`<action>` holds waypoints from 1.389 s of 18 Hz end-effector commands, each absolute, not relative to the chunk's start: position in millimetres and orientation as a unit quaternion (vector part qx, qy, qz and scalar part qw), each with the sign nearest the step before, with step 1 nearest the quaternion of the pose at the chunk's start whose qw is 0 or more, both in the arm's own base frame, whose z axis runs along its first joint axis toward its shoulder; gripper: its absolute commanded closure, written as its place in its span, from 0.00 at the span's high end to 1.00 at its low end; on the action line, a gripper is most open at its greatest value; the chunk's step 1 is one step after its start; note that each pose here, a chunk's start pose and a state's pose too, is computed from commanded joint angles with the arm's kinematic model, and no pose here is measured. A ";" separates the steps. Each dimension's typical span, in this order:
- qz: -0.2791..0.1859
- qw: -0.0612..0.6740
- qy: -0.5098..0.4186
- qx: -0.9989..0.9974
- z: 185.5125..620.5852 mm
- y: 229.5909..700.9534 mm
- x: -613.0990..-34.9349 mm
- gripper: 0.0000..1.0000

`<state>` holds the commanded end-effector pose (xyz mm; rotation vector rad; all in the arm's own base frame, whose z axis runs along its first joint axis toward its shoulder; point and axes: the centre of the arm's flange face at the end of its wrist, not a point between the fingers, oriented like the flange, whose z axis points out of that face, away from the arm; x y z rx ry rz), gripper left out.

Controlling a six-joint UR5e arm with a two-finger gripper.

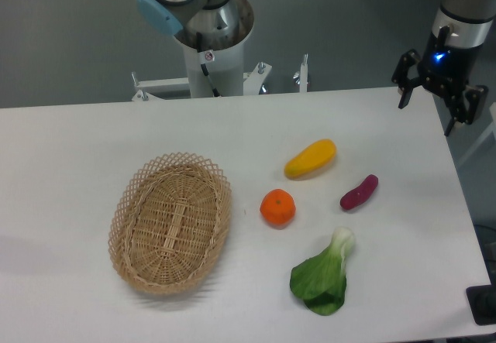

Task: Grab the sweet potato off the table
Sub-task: 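Move the open gripper down over the small purple sweet potato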

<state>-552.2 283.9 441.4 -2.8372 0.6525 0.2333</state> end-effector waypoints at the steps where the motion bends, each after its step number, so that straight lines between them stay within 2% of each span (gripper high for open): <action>1: 0.077 0.111 0.217 -0.967 438.5 283.9 -551.5 1.00; 16: 0.059 0.116 0.181 -0.975 424.0 291.1 -548.5 1.00; 21: 0.038 0.118 0.145 -0.982 383.9 321.3 -550.0 1.00; 25: 0.042 0.118 0.146 -0.981 335.0 327.2 -560.3 1.00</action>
